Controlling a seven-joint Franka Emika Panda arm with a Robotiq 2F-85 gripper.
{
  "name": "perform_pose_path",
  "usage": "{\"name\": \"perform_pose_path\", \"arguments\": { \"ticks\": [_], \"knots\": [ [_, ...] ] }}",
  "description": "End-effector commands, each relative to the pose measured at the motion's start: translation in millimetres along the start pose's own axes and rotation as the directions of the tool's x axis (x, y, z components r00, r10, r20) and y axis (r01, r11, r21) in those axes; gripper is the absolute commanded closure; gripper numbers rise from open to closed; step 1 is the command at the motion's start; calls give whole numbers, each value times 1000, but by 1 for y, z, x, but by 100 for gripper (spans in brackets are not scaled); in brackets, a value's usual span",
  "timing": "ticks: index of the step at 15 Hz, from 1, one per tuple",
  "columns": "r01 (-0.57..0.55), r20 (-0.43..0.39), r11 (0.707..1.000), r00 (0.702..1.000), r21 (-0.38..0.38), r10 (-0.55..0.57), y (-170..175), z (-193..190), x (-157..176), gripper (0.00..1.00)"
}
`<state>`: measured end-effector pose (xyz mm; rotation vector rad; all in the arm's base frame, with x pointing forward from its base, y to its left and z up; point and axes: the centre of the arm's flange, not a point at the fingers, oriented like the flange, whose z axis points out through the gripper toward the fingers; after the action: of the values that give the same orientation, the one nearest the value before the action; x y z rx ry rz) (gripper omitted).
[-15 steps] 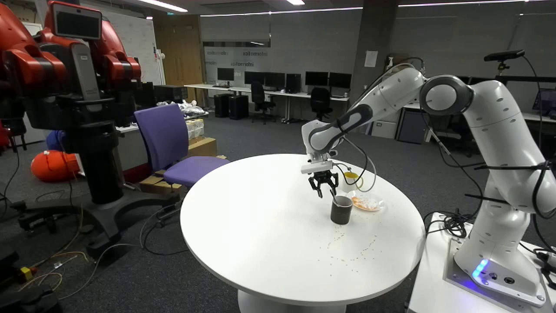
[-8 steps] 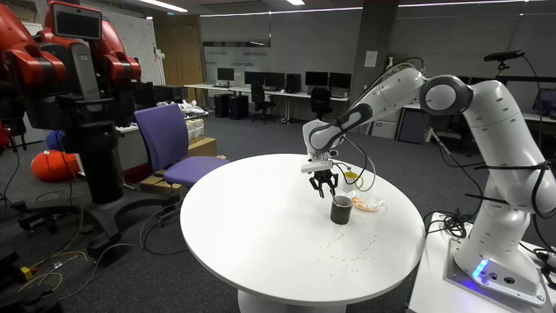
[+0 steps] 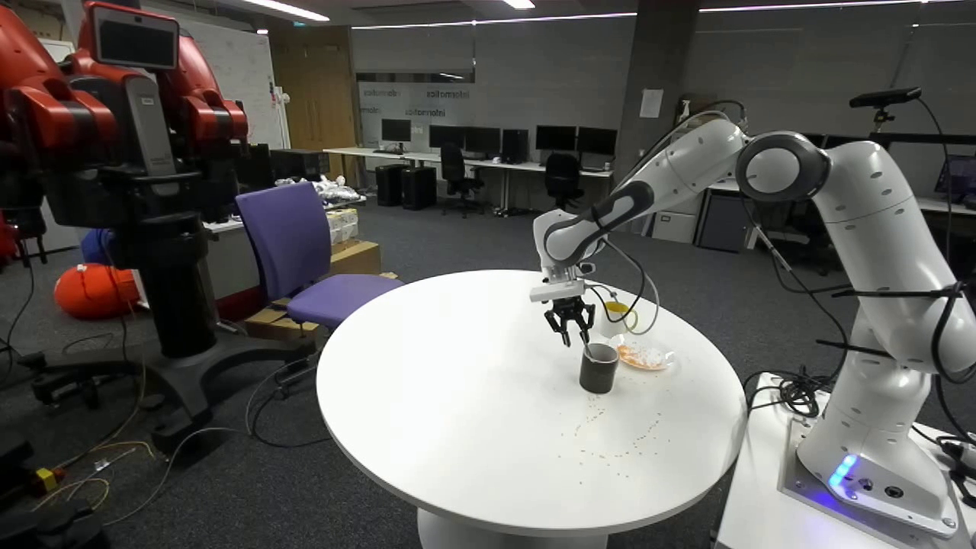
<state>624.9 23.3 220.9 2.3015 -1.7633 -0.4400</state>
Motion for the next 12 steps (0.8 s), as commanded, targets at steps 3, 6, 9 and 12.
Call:
{"name": "perform_pose_path", "arguments": {
  "ticks": [3,6,9,12],
  "knots": [
    [-7,26,999,1000,37,6,21,-10,0,50],
    [-11,36,999,999,45,9,26,-11,-1,53],
    [-16,52,998,999,58,13,35,-16,-5,58],
    [-23,66,998,998,65,19,48,-19,-9,59]
  ]
}}
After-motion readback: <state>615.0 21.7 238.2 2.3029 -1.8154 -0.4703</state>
